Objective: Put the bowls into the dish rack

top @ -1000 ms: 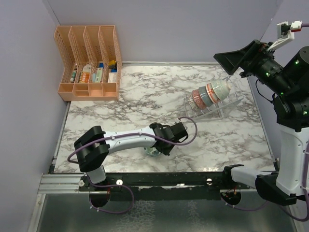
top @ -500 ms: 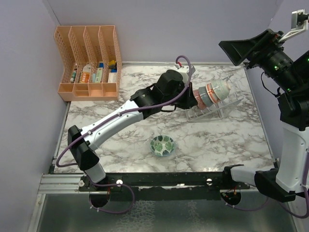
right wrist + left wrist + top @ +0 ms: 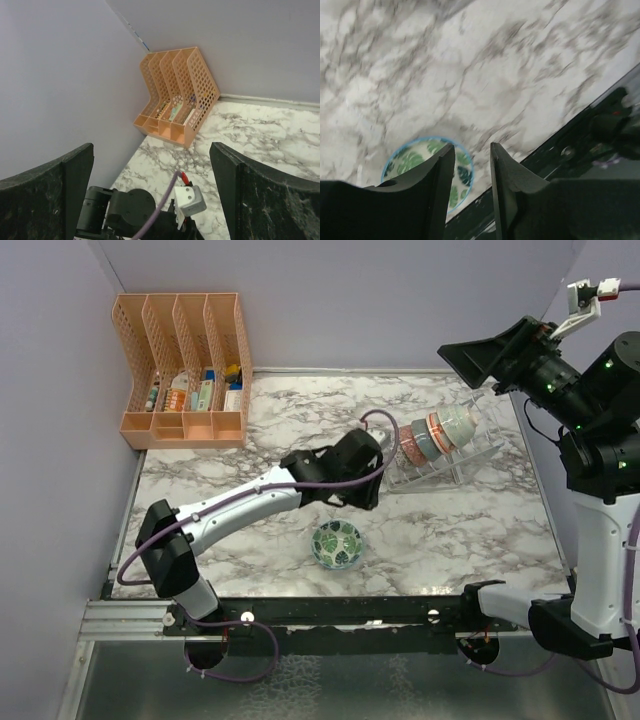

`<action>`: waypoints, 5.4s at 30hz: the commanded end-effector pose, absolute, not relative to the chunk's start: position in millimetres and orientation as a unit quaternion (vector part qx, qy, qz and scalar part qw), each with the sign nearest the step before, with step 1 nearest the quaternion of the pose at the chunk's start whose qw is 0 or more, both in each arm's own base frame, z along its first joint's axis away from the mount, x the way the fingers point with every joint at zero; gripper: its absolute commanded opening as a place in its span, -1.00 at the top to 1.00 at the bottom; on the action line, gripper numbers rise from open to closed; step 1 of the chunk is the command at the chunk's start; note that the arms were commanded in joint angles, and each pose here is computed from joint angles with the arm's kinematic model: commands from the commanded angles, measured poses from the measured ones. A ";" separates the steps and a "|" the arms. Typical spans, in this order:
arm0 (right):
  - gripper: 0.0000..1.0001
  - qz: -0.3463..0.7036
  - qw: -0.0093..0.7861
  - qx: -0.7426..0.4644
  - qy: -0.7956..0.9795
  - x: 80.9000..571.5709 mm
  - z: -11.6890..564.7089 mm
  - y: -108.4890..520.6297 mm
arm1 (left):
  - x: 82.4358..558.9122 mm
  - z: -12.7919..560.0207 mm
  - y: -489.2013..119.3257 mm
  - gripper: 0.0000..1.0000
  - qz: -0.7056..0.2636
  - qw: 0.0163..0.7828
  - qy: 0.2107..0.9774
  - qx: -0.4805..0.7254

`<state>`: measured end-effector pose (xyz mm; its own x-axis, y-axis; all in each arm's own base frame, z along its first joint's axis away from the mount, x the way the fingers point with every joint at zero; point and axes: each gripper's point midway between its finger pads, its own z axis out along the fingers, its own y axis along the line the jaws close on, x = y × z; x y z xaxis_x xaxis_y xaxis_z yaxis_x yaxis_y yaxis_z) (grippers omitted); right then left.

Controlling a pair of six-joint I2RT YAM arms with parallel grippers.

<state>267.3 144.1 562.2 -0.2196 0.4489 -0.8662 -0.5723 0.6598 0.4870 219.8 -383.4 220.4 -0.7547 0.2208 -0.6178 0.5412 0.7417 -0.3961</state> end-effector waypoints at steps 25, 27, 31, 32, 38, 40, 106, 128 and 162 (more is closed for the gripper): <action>-0.99 0.390 0.599 -0.043 0.698 268.8 526.4 140.7 | 139.3 60.3 -343.1 -0.08 -0.124 0.202 0.890 0.390; -0.99 0.389 0.600 -0.043 0.698 268.2 527.0 140.0 | 137.4 45.6 -337.9 0.02 -0.108 0.188 0.892 0.396; -0.99 0.386 0.601 -0.042 0.699 267.5 525.5 139.1 | 136.4 35.5 -330.9 0.32 -0.090 0.182 0.894 0.400; -0.99 0.386 0.600 -0.042 0.699 267.4 525.1 139.2 | 135.7 31.9 -328.5 0.35 -0.086 0.180 0.894 0.401; -0.99 0.385 0.600 -0.041 0.700 266.7 523.2 138.6 | 131.7 19.0 -320.0 0.74 -0.068 0.172 0.895 0.407; -0.99 0.384 0.600 -0.041 0.700 266.7 522.5 138.3 | 134.1 25.6 -321.2 1.00 -0.069 0.180 0.894 0.405; -0.99 0.446 0.632 -0.112 0.624 230.1 593.1 156.1 | 392.0 411.3 -545.2 1.00 -0.854 0.154 0.467 -0.169; -0.99 0.418 0.639 -0.110 0.637 233.8 583.0 149.9 | 412.1 354.7 -578.4 1.00 -0.828 0.128 0.514 -0.184; -0.99 0.416 0.629 -0.108 0.648 238.6 571.7 150.6 | 420.5 331.5 -582.5 0.42 -0.763 0.139 0.615 -0.143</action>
<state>242.7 154.3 568.2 -0.2097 0.3795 -0.9011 -0.6656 0.6197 0.4159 426.8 -593.7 283.7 -0.9138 -0.3851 0.1294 -0.0492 -0.2111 -0.9762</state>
